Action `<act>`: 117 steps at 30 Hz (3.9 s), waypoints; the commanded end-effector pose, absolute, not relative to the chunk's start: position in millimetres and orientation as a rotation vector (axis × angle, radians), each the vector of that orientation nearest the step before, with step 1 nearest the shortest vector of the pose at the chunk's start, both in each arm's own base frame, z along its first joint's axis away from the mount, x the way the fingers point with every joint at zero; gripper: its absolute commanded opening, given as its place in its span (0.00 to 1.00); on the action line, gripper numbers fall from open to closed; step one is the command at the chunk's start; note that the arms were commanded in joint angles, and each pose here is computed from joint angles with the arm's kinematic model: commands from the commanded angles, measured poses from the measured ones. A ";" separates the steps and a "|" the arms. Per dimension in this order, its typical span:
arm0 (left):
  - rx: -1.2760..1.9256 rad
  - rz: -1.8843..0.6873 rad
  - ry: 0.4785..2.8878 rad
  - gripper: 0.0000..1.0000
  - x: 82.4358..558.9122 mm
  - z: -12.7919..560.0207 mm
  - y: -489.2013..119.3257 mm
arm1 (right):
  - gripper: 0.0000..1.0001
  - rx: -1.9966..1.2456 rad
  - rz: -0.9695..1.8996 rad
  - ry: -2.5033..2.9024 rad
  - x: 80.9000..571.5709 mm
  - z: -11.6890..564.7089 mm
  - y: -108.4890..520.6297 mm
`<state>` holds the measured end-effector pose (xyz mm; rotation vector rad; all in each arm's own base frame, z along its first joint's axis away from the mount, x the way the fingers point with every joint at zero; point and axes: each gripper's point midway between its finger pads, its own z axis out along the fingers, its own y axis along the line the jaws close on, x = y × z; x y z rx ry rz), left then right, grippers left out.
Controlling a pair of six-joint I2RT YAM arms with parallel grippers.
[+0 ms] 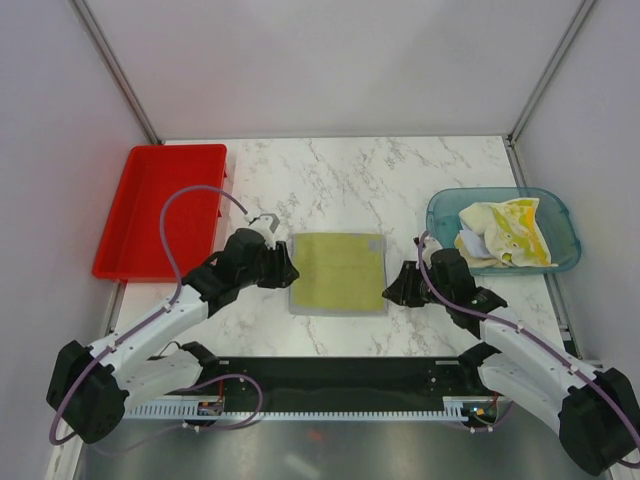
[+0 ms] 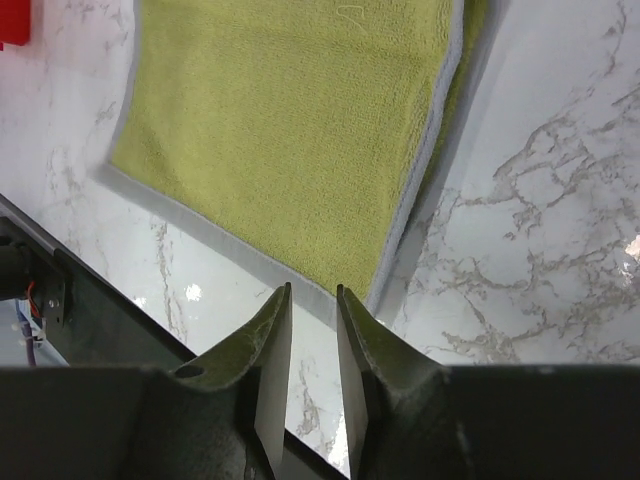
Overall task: Fold and stack the towels
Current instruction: Fold the towel
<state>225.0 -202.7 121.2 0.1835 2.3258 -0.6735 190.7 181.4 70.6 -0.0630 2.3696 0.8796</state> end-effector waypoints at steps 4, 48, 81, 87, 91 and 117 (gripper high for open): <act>-0.022 -0.476 2.383 0.54 228.3 107.6 -170.3 | 0.33 -0.072 0.863 2.377 202.9 84.4 187.0; -0.044 -0.422 2.456 0.44 386.4 50.1 -217.5 | 0.18 0.050 0.435 2.421 386.2 34.8 165.9; 0.069 -0.650 2.480 0.50 393.3 58.8 -245.8 | 0.22 -0.028 0.699 2.438 328.2 59.2 195.6; 0.044 -0.599 2.513 0.50 407.2 38.2 -239.9 | 0.22 0.000 0.751 2.455 313.4 30.0 197.5; 0.036 -0.568 2.525 0.50 418.0 31.0 -232.2 | 0.22 0.021 0.759 2.449 307.2 24.2 196.2; 0.483 -0.754 2.488 0.58 430.6 63.7 -203.5 | 0.58 -0.469 0.801 2.453 399.6 74.0 179.1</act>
